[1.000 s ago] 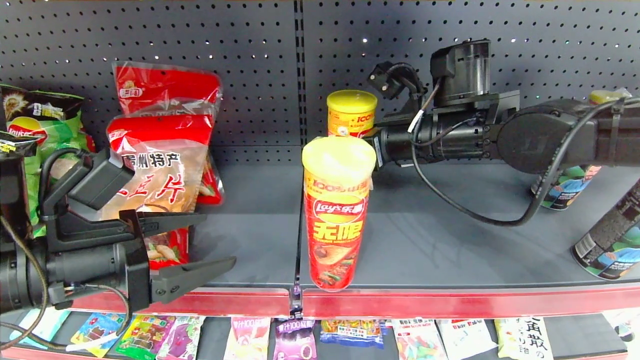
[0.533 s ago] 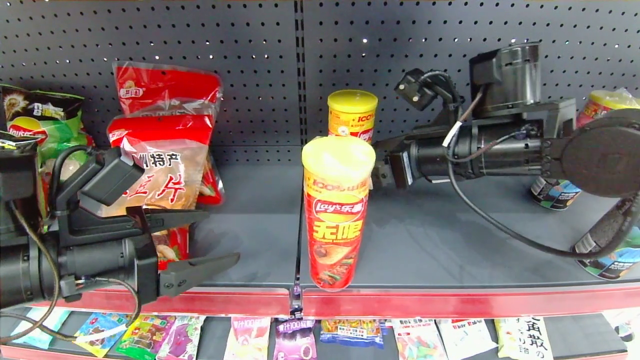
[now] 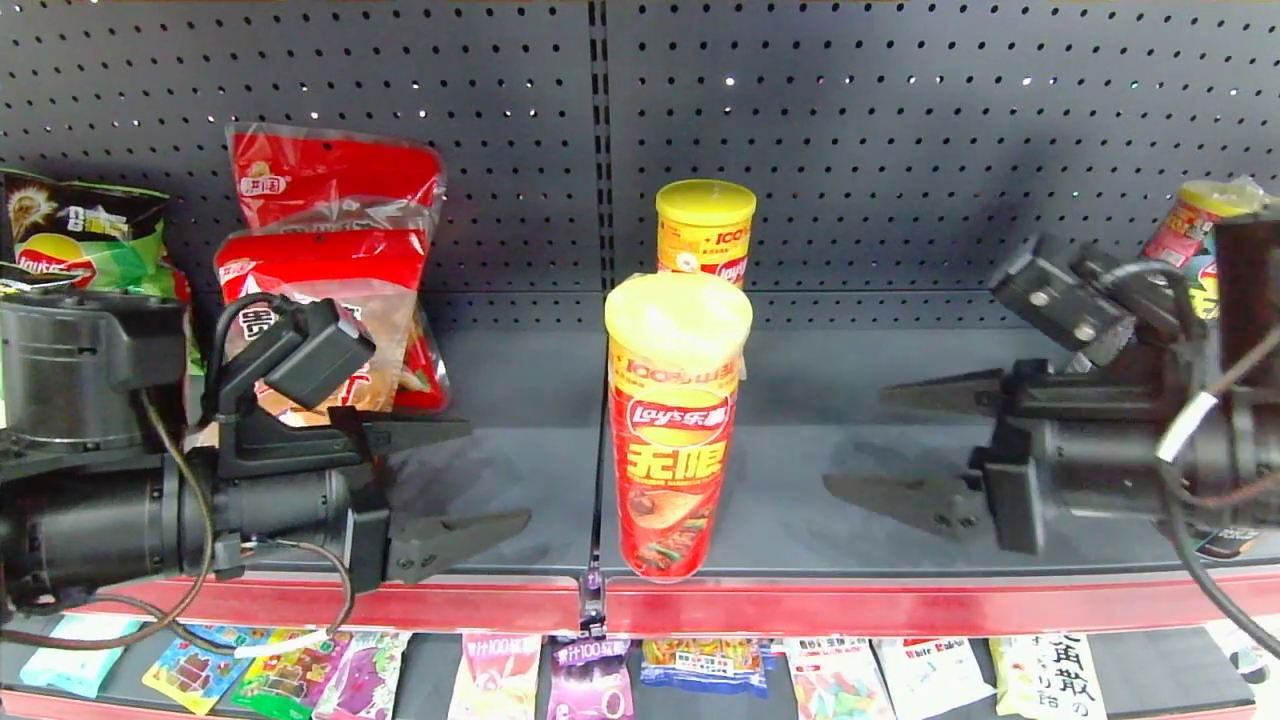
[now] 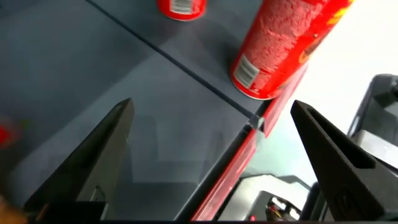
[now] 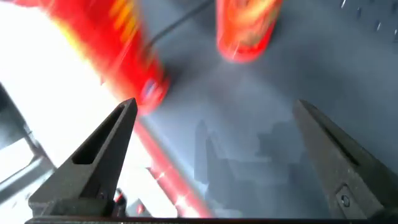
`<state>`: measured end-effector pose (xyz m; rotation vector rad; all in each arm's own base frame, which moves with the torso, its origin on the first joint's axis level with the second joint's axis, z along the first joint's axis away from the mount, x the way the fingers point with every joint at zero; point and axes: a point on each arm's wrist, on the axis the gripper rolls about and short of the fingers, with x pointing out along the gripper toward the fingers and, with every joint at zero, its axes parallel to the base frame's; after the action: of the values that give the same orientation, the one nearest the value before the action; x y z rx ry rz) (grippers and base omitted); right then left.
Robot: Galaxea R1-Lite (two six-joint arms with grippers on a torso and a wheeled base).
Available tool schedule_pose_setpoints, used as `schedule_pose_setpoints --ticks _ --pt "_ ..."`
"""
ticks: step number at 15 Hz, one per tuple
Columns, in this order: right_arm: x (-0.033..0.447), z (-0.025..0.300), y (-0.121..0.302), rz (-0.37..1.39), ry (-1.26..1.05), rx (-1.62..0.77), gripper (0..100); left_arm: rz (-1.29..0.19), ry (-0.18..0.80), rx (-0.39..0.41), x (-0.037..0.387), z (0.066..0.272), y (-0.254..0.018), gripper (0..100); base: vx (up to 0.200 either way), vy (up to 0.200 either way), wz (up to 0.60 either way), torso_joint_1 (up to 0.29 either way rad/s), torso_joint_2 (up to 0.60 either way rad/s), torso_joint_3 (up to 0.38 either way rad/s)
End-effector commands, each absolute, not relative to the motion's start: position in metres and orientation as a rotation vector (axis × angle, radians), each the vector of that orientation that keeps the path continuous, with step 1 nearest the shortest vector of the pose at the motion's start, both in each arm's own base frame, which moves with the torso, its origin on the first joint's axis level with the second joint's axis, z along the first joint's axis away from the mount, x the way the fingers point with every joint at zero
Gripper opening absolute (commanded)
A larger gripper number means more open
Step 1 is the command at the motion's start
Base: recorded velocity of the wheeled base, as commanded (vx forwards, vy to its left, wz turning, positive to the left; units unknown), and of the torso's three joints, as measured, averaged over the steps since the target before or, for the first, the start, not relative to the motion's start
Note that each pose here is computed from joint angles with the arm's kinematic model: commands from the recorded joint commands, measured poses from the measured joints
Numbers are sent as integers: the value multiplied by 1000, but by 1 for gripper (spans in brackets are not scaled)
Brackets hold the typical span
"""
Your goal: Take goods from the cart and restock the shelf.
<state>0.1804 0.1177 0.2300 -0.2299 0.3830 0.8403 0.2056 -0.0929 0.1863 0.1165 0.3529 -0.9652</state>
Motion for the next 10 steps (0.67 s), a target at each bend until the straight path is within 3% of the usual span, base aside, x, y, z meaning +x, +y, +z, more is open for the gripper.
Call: schedule_pose_setpoints --ticks 1,4,10 --pt "118 221 82 870 315 -215 100 -995 402 122 212 175 -103 100 0 0 0 0 0 0" --pt "82 211 59 877 267 -177 100 -996 426 148 220 165 -114 100 0 0 0 0 0 0" --pt "78 213 55 832 248 -153 100 -1004 441 157 238 161 -128 100 0 0 0 0 0 0"
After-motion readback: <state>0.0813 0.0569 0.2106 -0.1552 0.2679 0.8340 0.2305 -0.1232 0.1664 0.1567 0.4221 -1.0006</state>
